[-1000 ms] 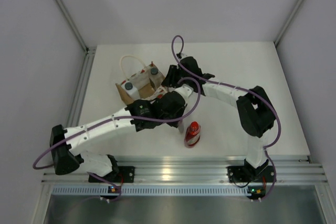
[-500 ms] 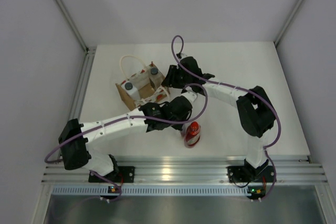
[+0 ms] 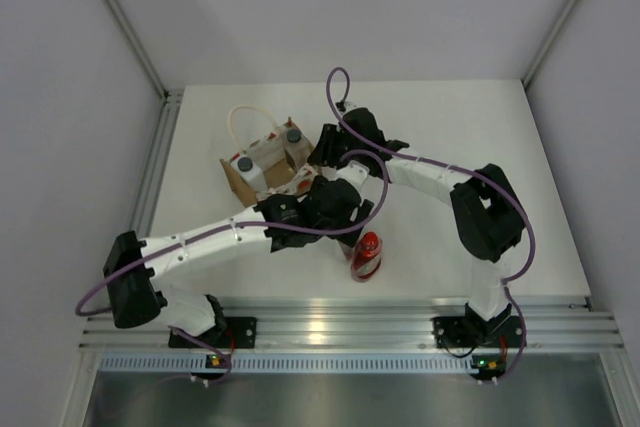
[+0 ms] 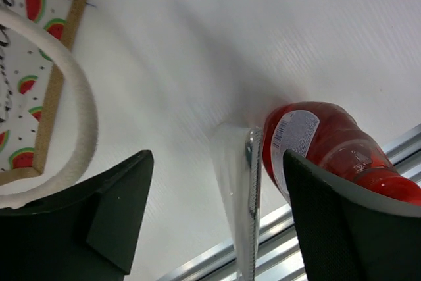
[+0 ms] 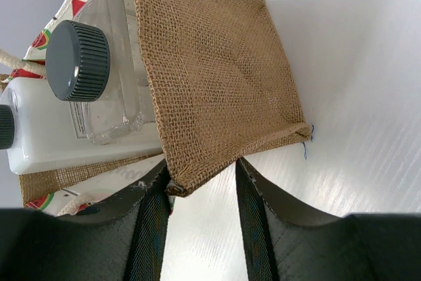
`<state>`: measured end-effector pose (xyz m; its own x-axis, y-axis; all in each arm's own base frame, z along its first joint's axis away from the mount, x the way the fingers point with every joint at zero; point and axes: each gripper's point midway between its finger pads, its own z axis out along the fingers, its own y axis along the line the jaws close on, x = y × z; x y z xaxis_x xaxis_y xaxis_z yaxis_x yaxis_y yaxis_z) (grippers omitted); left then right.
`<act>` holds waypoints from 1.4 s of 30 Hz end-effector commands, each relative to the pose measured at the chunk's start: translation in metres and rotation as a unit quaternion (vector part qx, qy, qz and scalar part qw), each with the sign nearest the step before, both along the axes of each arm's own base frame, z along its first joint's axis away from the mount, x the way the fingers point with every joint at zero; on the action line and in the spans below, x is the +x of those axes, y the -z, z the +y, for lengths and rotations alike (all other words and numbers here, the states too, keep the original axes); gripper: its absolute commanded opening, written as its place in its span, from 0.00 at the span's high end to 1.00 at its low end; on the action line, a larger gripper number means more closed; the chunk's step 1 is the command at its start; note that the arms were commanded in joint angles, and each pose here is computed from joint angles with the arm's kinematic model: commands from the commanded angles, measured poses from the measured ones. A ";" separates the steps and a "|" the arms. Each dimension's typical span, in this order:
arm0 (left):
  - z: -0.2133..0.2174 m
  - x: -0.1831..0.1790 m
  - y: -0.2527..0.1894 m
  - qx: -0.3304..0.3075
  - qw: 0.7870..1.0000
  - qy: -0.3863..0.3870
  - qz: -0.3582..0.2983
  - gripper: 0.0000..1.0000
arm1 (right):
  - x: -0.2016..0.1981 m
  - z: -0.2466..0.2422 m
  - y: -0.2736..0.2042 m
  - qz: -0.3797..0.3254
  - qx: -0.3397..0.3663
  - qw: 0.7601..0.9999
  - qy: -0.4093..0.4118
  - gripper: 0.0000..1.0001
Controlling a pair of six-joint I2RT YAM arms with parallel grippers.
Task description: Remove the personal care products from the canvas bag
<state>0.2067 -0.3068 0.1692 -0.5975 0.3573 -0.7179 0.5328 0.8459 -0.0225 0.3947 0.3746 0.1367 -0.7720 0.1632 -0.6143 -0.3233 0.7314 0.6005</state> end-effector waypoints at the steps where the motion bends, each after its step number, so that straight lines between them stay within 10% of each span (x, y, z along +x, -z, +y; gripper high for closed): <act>1: 0.010 0.016 -0.071 -0.059 0.995 -0.042 -0.074 0.12 | 0.017 -0.007 -0.014 -0.021 -0.001 1.000 0.011 0.59; 15: 0.095 0.088 -0.137 -0.126 0.958 -0.231 -0.117 0.02 | 0.018 -0.005 -0.014 -0.021 0.000 1.000 0.010 0.59; 33: 0.142 0.194 -0.076 -0.209 0.864 -0.458 0.018 0.02 | 0.015 -0.007 -0.013 -0.019 -0.001 1.000 0.009 0.59; 42: 0.133 0.212 -0.064 -0.211 0.854 -0.475 0.026 0.03 | 0.015 -0.006 -0.015 -0.018 0.004 1.000 0.010 0.59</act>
<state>0.4110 -0.1677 0.2277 -0.5336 -0.5488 -0.6434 -0.3843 0.8351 -0.3936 0.3945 0.3747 0.1368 -0.7723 0.1624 -0.6142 -0.3241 0.7308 0.6007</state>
